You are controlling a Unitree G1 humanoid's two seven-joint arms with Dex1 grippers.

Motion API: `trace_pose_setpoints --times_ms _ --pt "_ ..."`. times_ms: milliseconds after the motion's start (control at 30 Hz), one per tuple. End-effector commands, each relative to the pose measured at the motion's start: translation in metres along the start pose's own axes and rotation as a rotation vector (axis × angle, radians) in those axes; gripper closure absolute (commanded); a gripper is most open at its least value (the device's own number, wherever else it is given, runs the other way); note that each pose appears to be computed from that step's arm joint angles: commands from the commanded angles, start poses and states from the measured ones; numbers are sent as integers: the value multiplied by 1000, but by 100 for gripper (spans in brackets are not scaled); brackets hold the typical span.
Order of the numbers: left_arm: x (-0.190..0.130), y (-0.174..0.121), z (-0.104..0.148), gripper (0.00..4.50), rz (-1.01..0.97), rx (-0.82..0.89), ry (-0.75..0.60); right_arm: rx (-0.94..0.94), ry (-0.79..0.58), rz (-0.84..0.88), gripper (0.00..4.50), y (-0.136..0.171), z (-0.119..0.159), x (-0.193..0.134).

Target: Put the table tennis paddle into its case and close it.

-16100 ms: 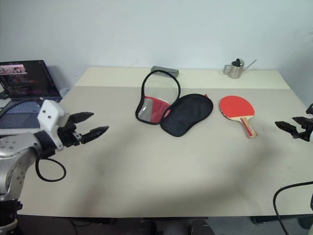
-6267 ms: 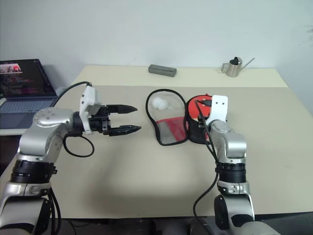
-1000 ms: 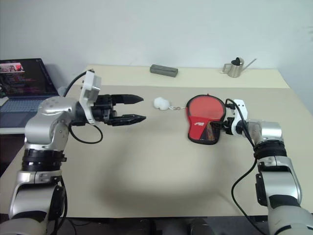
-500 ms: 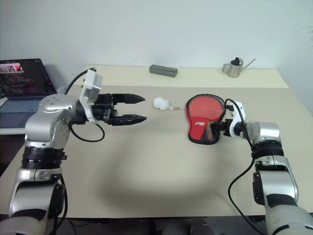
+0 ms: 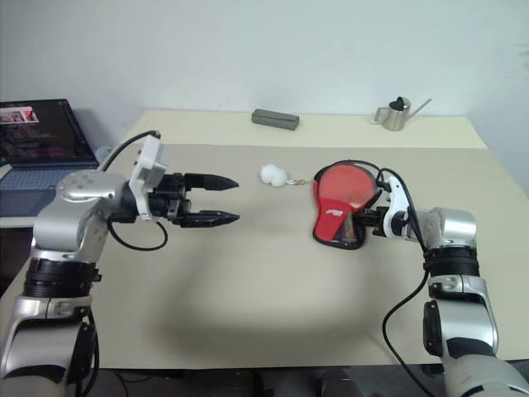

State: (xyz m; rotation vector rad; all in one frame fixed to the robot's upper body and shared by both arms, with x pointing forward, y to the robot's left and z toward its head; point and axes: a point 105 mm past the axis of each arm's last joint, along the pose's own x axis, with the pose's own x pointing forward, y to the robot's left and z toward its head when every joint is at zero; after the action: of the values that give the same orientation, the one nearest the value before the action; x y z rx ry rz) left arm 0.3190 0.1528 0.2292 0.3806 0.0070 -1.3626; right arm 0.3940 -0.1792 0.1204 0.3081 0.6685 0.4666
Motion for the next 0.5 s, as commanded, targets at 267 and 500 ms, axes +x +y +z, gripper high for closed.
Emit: trace_pose_setpoints --times_ms 267,500 --pt "-1 -7 9 70 -19 62 12 -48 -30 46 447 10 5 -7" --pt "0 -6 9 70 -8 54 5 -107 -117 -14 447 4 27 -2"
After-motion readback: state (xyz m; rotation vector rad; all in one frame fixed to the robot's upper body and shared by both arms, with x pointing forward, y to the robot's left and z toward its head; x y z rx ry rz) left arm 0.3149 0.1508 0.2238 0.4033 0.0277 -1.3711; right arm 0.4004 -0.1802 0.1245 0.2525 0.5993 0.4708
